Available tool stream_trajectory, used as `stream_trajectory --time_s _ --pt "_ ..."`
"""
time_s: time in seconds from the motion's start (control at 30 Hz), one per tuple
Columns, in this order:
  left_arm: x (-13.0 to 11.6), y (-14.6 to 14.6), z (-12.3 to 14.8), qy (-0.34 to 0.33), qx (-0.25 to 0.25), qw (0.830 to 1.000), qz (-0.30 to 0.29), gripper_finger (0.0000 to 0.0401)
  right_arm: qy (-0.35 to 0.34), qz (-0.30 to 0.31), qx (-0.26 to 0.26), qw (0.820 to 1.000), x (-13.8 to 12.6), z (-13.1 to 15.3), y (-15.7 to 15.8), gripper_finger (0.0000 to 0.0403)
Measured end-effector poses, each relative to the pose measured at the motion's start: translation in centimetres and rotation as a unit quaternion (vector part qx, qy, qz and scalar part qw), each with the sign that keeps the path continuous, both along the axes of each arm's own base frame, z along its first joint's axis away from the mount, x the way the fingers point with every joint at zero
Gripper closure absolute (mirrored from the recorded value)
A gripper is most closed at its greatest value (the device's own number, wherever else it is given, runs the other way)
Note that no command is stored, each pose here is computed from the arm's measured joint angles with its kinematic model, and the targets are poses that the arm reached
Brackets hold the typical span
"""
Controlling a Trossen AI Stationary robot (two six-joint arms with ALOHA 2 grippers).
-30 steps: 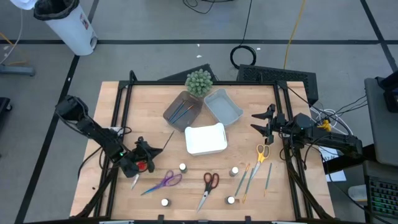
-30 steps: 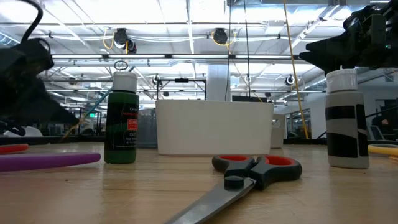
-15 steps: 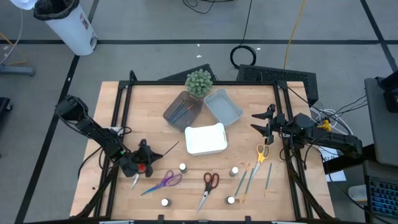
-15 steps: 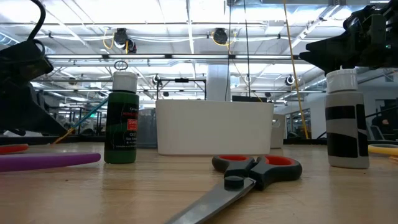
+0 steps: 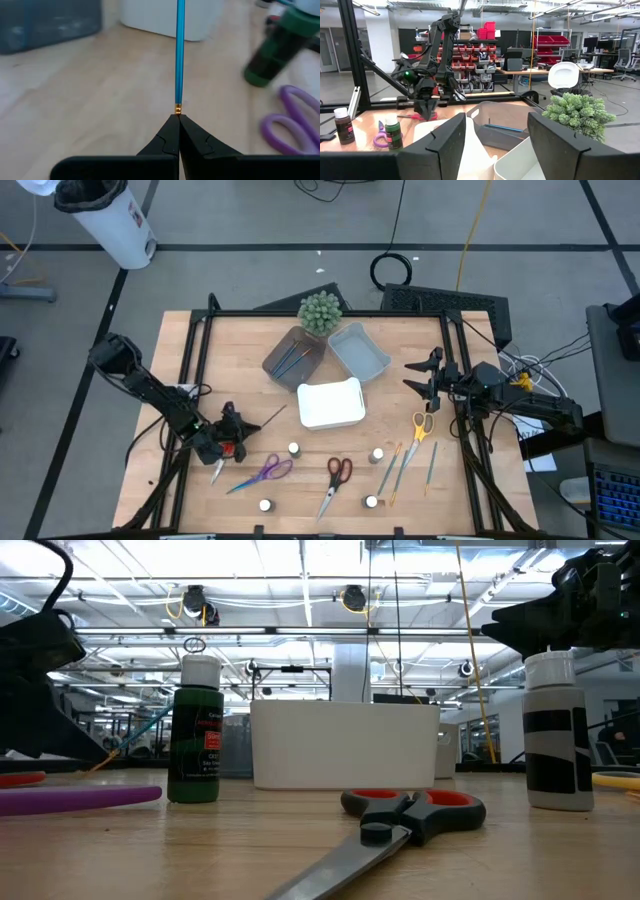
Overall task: Pick & Place Paint Supplies
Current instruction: Put the blue paint brush into the black bin
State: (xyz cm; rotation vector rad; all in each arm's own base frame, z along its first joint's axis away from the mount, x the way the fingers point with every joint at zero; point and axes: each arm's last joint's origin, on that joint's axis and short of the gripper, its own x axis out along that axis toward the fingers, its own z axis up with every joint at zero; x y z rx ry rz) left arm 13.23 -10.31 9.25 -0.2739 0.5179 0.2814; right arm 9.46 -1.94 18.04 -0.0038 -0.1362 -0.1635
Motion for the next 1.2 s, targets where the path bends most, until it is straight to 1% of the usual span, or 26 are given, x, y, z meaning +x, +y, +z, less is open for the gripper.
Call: stream_trajectory --time_s 0.17,0.33,0.47,0.67,0.77,0.9,1.2 --pt "-0.5 0.6 -0.5 0.013 0.006 0.999 0.044 0.0401 0.000 0.000 0.000 1.000 0.0 0.0 0.0 0.0199" --pt "-1.0 1.1 -0.9 0.026 -0.011 0.996 0.079 0.0401 0.000 0.000 0.000 1.000 0.0 0.0 0.0 0.0196" --pt "-0.8 0.9 -0.8 0.019 -0.019 0.997 0.071 0.0401 0.000 0.000 0.000 1.000 0.0 0.0 0.0 0.0196" --pt "-0.3 0.3 -0.4 0.017 -0.037 0.999 0.030 0.0401 0.000 0.000 0.000 1.000 0.0 0.0 0.0 0.0197" --pt "-0.3 0.3 -0.5 0.022 -0.043 0.998 0.027 0.0401 0.000 0.000 0.000 1.000 0.0 0.0 0.0 0.0197" --pt "-0.4 0.5 -0.8 0.024 -0.022 0.999 0.041 0.0401 0.000 0.000 0.000 1.000 0.0 0.0 0.0 0.0199" --pt "-0.5 1.7 -2.0 0.020 0.025 0.992 0.123 0.0401 0.000 0.000 0.000 1.000 0.0 0.0 0.0 0.0195"
